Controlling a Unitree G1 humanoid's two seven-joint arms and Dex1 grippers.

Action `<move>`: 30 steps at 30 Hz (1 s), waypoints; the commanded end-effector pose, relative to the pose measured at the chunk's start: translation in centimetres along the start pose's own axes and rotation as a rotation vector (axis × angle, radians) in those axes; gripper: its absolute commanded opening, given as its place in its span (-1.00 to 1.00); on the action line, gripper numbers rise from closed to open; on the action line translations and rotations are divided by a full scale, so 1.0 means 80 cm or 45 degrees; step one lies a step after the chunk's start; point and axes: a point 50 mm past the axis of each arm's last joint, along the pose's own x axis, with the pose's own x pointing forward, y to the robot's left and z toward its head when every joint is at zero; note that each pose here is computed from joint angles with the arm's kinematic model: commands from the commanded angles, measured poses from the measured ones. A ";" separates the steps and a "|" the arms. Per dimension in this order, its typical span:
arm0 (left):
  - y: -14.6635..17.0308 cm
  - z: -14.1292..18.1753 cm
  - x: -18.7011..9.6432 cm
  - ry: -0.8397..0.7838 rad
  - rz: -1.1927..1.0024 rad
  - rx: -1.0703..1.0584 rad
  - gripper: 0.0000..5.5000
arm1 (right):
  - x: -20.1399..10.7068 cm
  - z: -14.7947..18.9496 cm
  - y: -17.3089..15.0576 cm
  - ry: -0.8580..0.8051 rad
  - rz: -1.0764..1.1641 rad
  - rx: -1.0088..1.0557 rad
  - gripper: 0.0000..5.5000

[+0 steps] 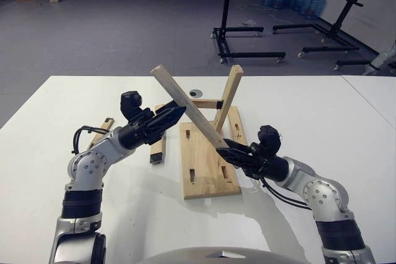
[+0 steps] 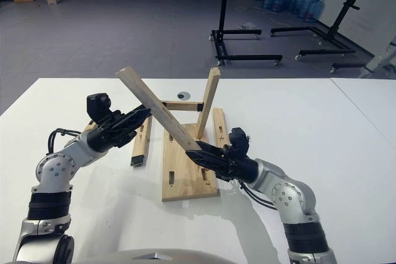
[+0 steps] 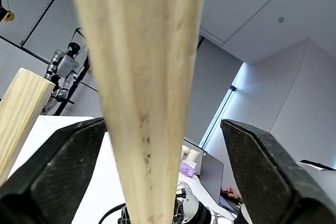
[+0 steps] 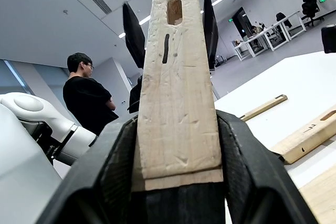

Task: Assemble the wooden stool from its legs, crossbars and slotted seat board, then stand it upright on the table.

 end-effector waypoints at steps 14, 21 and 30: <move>0.008 -0.001 0.004 0.006 0.018 -0.014 0.44 | -0.001 0.002 -0.005 0.049 0.000 -0.023 -0.27; 0.007 -0.003 0.004 -0.004 0.007 -0.008 0.07 | -0.003 0.002 -0.010 0.072 -0.022 -0.005 -0.27; 0.011 -0.005 0.001 0.008 0.023 0.011 -0.26 | -0.006 0.008 -0.016 0.024 -0.068 -0.063 -0.27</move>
